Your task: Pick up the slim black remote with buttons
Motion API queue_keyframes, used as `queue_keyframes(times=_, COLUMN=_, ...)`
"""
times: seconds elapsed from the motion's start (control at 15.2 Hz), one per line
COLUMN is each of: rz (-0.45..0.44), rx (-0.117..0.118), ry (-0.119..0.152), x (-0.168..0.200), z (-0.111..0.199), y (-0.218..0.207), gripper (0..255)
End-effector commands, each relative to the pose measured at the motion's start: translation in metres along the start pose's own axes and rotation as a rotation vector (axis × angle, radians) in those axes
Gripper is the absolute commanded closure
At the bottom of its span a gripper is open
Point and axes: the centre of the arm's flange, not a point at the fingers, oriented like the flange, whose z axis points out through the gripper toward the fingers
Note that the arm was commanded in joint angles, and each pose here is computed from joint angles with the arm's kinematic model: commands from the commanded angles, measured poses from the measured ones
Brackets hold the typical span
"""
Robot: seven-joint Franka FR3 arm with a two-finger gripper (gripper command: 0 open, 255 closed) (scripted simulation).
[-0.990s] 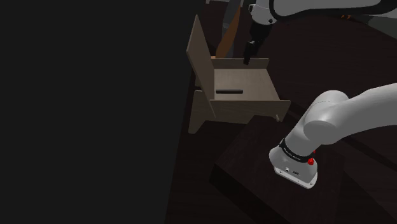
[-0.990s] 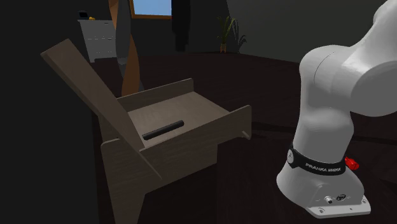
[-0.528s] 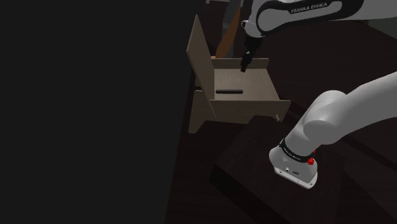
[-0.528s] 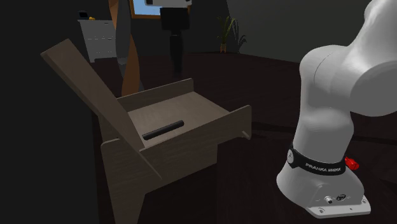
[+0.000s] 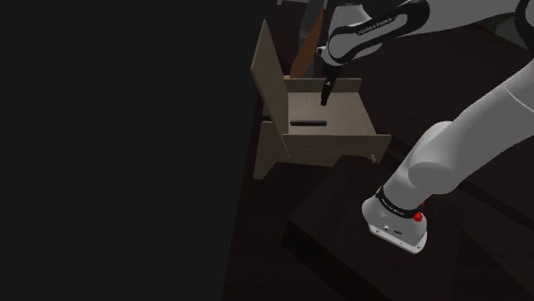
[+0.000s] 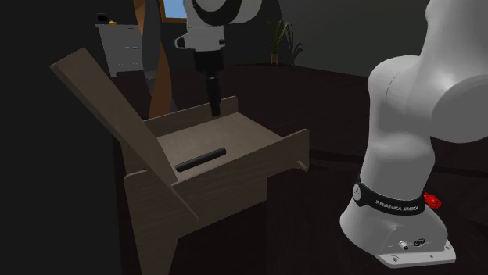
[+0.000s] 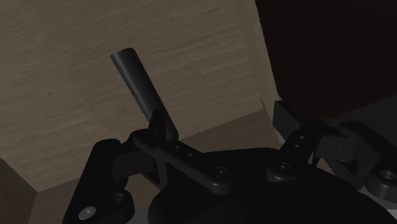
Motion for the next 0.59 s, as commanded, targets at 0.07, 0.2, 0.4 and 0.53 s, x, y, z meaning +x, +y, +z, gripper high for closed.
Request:
queue_keyframes(times=0.07, rz=-0.051, rx=0.013, ry=-0.015, x=0.011, z=0.033, y=0.026, gripper=0)
queue_keyframes(times=0.2, rz=-0.082, rx=0.024, ry=-0.025, x=0.018, z=0.055, y=0.042, gripper=0)
queue_keyframes(times=0.4, rz=-0.130, rx=0.039, ry=-0.041, x=0.029, z=0.088, y=0.064, gripper=0)
queue_keyframes(times=0.53, rz=-0.162, rx=0.049, ry=-0.051, x=0.037, z=0.110, y=0.079, gripper=0)
